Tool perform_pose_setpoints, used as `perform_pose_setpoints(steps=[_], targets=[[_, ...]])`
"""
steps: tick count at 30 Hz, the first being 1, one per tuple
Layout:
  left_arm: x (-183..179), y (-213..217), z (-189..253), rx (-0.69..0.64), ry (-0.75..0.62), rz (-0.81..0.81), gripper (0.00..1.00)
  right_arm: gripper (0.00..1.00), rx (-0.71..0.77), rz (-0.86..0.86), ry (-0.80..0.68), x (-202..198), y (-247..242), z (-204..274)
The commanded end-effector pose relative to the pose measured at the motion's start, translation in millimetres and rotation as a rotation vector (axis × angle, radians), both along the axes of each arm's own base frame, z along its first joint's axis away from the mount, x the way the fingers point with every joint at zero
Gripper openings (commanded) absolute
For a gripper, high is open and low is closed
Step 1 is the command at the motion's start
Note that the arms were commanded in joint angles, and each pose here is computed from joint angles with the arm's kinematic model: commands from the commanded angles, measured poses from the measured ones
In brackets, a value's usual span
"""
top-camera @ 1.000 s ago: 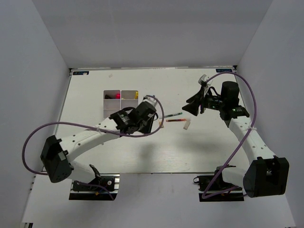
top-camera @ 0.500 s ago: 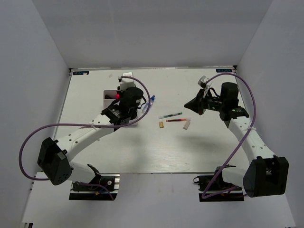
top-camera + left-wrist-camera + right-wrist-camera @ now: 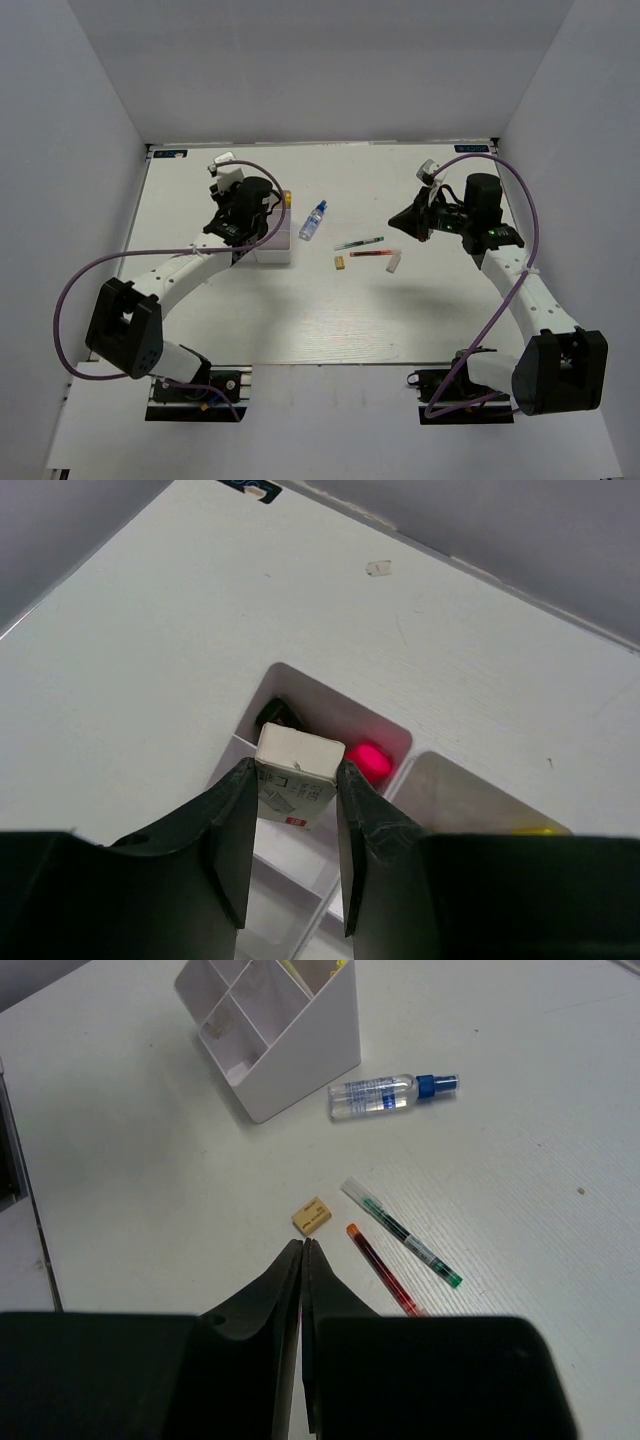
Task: Sort the stationery into containers
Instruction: Place the stationery into the container
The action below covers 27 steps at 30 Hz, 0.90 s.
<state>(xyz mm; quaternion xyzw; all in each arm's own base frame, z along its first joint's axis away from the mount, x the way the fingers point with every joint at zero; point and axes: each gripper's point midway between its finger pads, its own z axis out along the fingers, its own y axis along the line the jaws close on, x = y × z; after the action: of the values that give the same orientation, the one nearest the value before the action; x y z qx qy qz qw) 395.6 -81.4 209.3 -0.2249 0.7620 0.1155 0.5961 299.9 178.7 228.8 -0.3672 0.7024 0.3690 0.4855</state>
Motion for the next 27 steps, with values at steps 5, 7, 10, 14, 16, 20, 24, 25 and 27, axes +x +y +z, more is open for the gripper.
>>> perform_pose_setpoints(steps=[5,7,10,14,16,20,24,25,27], targets=[[13,18,-23,-0.064,0.015,0.052,0.0,0.09,-0.005,-0.014,-0.022,5,-2,1],[15,21,-32,-0.063,0.032,0.053,0.0,0.11,-0.007,-0.017,-0.019,5,-3,0],[18,17,-41,-0.079,0.056,0.023,0.0,0.11,-0.01,-0.022,-0.022,7,-4,-1],[19,13,-46,-0.084,0.072,0.005,0.0,0.12,-0.01,-0.022,-0.012,9,-4,-3],[19,18,-53,-0.072,0.085,0.011,0.0,0.12,-0.009,-0.018,-0.011,8,-3,-3],[20,20,-57,-0.073,0.096,0.013,0.08,0.15,-0.013,-0.018,-0.006,8,-3,-5],[17,17,-63,-0.091,0.118,0.005,0.39,0.25,-0.014,-0.016,-0.005,7,-3,-5],[15,19,-62,-0.089,0.124,0.005,0.48,0.28,-0.014,-0.014,0.0,7,-3,-7],[11,17,-57,-0.109,0.125,-0.005,0.69,0.36,-0.013,-0.009,-0.008,8,-3,-5]])
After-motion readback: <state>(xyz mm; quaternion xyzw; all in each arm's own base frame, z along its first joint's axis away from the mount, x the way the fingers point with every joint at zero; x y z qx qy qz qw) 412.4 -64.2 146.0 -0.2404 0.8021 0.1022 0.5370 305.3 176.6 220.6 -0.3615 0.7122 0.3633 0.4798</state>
